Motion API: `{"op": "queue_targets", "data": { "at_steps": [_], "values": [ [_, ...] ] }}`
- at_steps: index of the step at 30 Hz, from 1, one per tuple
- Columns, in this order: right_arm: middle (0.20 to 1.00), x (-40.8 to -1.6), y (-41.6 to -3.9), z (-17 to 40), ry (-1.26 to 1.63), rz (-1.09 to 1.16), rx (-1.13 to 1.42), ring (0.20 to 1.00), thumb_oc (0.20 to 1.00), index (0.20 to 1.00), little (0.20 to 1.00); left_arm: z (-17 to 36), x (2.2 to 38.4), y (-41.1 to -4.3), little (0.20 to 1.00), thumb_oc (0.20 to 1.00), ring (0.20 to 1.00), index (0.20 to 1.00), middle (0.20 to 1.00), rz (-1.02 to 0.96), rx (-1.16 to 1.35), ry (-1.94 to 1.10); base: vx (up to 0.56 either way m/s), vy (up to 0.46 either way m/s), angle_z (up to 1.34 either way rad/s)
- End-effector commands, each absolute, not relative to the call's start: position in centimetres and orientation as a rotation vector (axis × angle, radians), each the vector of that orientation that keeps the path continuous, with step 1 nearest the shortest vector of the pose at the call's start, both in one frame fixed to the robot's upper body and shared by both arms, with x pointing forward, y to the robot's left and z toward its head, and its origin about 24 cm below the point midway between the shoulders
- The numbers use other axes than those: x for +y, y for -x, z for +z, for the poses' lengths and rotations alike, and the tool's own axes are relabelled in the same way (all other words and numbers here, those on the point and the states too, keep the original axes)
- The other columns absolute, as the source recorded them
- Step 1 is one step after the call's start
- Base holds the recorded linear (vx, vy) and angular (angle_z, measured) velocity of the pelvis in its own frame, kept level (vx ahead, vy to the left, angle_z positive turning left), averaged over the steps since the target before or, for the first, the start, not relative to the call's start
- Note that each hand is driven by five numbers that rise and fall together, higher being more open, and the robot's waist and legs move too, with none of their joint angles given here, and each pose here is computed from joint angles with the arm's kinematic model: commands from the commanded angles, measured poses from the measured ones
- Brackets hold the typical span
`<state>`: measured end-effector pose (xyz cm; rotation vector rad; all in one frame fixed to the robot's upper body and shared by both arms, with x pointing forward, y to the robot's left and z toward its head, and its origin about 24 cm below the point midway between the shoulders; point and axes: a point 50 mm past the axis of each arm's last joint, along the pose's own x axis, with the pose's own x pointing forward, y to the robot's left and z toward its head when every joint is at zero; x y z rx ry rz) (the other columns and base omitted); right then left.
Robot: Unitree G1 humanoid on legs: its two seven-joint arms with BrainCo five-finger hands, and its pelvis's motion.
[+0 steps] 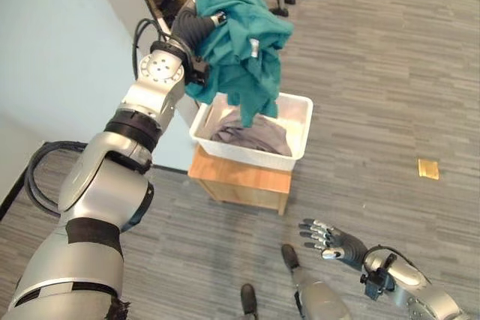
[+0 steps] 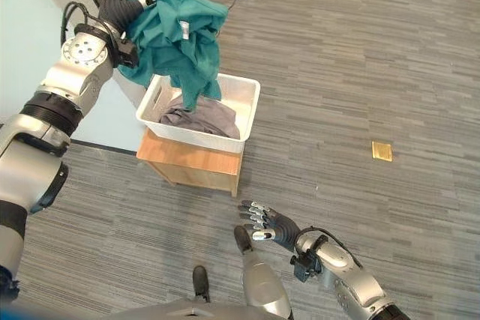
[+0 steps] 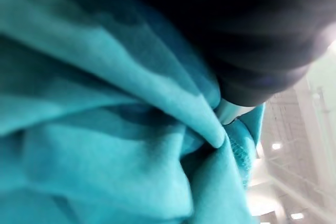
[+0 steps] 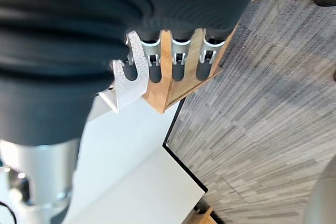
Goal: Pick up bed clothes into laundry basket.
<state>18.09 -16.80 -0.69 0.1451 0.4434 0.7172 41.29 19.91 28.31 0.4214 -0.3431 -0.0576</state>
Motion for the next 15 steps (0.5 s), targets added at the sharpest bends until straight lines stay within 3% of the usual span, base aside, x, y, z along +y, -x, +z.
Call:
{"op": "queue_targets", "data": {
  "at_steps": [1, 7, 14, 15],
  "values": [
    [1.0, -18.6, -20.1, 1.8, -0.064, 0.667, 0.318, 1.0, 1.0, 1.0, 1.0, 35.9, 22.6, -39.5, 0.2, 0.2, 0.2, 0.2, 0.2, 0.096, -0.554, -0.462, -0.1, -0.003, -0.07],
    [1.0, -19.6, -19.2, 1.2, -0.086, 0.576, 0.31, 1.0, 1.0, 1.0, 1.0, 37.9, 24.6, -38.6, 0.2, 0.2, 0.2, 0.2, 0.2, 0.192, -0.567, -0.526, -0.07, -0.005, -0.16],
    [1.0, -19.2, -18.4, 0.4, -0.111, 0.544, 0.318, 1.0, 1.0, 1.0, 1.0, 37.8, 24.1, -38.9, 0.2, 0.2, 0.2, 0.2, 0.2, 0.201, -0.561, -0.552, -0.05, -0.015, -0.11],
    [1.0, -19.3, -18.3, 0.3, -0.106, 0.538, 0.321, 1.0, 1.0, 1.0, 1.0, 37.5, 23.7, -39.1, 0.768, 0.768, 0.768, 0.768, 0.768, 0.192, -0.55, -0.59, 0.01, -0.008, 0.04]
  ]
}}
